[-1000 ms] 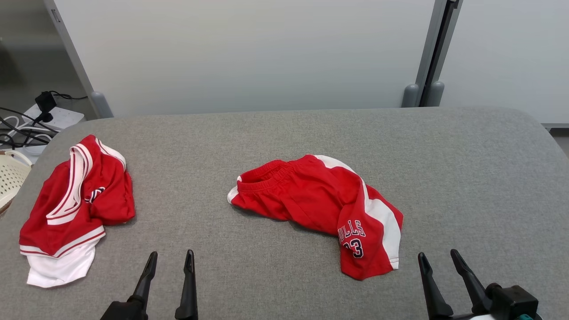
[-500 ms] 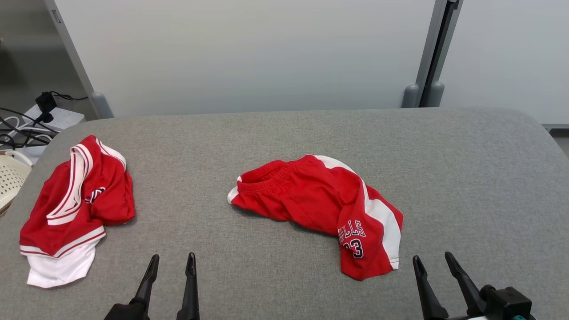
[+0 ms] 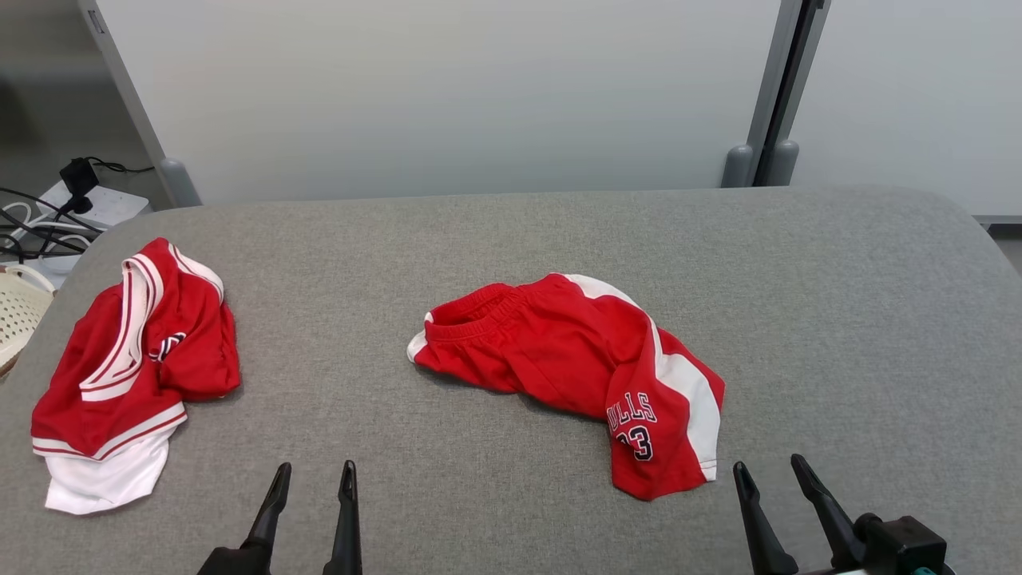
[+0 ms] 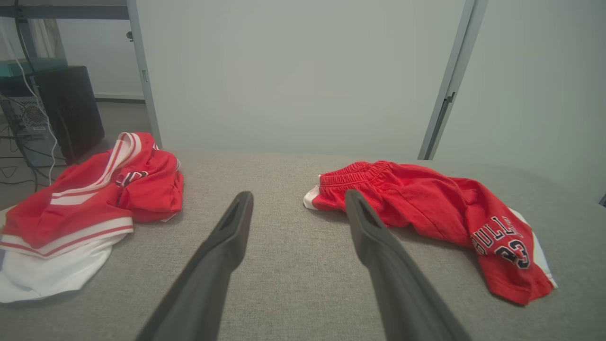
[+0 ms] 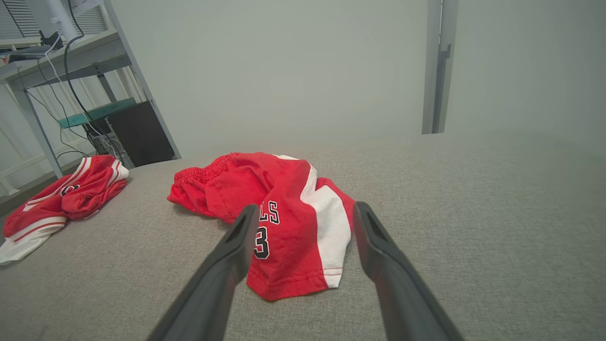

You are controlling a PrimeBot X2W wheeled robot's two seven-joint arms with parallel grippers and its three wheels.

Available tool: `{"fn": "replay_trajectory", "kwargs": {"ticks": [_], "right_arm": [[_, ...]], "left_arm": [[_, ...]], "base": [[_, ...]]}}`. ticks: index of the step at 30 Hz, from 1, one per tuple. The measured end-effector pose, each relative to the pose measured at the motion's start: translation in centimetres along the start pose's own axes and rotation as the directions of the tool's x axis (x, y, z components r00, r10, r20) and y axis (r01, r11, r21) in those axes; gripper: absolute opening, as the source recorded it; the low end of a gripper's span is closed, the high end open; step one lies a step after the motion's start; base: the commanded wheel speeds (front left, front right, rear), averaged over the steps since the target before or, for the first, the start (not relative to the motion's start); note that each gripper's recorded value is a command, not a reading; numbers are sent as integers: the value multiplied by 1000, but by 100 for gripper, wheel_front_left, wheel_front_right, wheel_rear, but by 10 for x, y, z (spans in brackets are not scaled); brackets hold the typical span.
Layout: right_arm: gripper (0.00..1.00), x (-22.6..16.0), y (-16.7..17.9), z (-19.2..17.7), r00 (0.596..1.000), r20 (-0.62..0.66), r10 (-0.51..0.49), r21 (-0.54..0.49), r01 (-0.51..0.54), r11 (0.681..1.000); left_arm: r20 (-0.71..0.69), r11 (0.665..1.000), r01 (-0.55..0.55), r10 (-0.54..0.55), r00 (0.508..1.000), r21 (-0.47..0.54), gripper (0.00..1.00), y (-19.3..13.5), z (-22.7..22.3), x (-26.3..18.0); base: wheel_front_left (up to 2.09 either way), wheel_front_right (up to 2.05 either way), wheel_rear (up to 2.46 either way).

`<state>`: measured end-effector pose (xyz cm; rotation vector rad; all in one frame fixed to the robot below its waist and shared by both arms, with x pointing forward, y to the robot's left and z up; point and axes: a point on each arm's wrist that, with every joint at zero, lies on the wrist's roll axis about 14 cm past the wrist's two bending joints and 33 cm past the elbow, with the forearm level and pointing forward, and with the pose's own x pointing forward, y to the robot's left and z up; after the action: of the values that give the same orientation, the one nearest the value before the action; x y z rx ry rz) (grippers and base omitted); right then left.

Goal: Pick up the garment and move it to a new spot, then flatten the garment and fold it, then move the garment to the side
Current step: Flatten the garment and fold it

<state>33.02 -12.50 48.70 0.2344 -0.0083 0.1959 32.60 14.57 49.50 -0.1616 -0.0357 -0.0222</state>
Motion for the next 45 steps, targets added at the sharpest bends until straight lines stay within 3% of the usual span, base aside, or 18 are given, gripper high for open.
{"fn": "replay_trajectory", "kwargs": {"ticks": [8,24,30,34,44,45], "right_arm": [[100,6,-2,-8,1000,-29,-3,4,4,1000],[100,36,-29,-17,996,-66,-61,-13,60,998],[100,48,-49,-22,991,-84,-105,-29,103,994],[100,50,-61,-32,984,-112,-136,-17,135,991],[100,54,-71,-41,977,-144,-157,-16,156,988],[100,54,-74,-41,976,-146,-162,-21,161,987]], "left_arm": [[-3,998,63,-63,998,-19,100,-21,0,36],[-111,950,311,-308,945,10,100,-120,-6,179],[-272,920,392,-374,887,14,100,-153,-41,212],[-372,883,469,-439,818,-13,100,-176,-63,225],[-604,848,529,-418,678,6,100,-190,-118,231],[-648,841,541,-407,643,8,100,-190,-129,229]], "base": [[0,0,0],[0,0,0],[0,0,0],[0,0,0],[0,0,0],[0,0,0]]}}
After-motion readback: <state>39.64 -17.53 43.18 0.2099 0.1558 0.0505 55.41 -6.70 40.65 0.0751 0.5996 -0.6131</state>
